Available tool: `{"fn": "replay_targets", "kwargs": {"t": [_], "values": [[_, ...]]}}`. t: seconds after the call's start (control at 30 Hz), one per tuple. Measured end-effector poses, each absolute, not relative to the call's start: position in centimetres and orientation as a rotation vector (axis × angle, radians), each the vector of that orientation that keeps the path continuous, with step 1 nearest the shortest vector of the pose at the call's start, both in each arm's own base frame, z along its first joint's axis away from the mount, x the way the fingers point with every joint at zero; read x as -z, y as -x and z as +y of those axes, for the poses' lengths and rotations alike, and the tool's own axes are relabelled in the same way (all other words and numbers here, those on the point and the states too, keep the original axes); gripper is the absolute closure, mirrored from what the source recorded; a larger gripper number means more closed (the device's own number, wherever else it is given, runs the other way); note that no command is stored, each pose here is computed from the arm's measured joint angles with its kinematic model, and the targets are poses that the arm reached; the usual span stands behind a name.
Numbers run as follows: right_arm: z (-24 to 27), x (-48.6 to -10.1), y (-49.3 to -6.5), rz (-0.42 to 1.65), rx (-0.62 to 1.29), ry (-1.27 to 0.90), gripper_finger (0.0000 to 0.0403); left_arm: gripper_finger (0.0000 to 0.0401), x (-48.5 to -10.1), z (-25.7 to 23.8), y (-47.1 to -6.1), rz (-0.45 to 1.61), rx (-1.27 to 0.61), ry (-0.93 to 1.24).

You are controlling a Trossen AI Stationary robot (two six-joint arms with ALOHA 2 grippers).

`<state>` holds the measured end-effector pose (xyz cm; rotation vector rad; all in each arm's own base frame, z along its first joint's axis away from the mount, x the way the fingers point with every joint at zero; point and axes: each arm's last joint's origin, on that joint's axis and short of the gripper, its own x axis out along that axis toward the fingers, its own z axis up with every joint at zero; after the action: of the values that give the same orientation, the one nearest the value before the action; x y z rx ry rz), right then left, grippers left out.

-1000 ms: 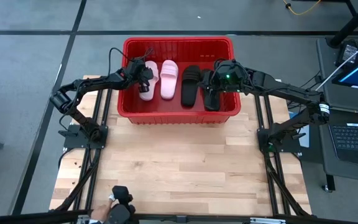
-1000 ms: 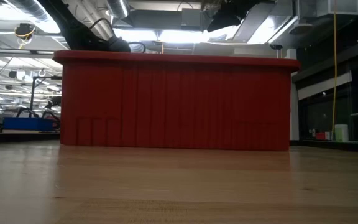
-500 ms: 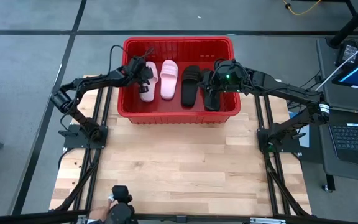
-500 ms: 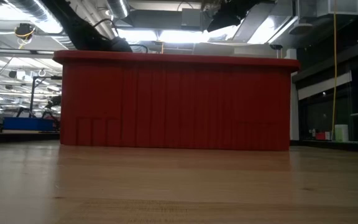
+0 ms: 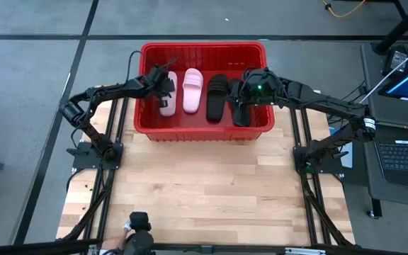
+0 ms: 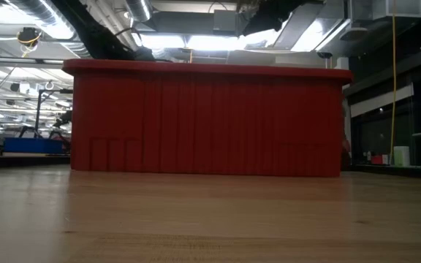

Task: Pick and place slides into bin
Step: Put the pink slide into the bin, then return to Home Position

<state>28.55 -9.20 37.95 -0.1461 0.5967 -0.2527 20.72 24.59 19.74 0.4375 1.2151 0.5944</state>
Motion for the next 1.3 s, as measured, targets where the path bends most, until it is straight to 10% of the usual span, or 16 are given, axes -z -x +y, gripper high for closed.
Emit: {"fn": "replay_targets", "kwargs": {"t": [0.4,0.8,1.3], "values": [[-9.2,-37.9,-28.5,0.604,0.258,0.122,0.0398,0.0319,-21.3,23.5,-21.4,1.180,-0.631,-0.477],[-8.9,-38.2,-28.8,0.556,0.267,0.080,0.0398,0.0321,-32.2,18.4,-21.7,0.806,-0.784,-0.578],[-5.0,-39.1,-30.9,0.407,0.144,0.152,0.0398,0.0400,-38.1,8.4,-15.6,0.450,-0.649,-0.302]]}}
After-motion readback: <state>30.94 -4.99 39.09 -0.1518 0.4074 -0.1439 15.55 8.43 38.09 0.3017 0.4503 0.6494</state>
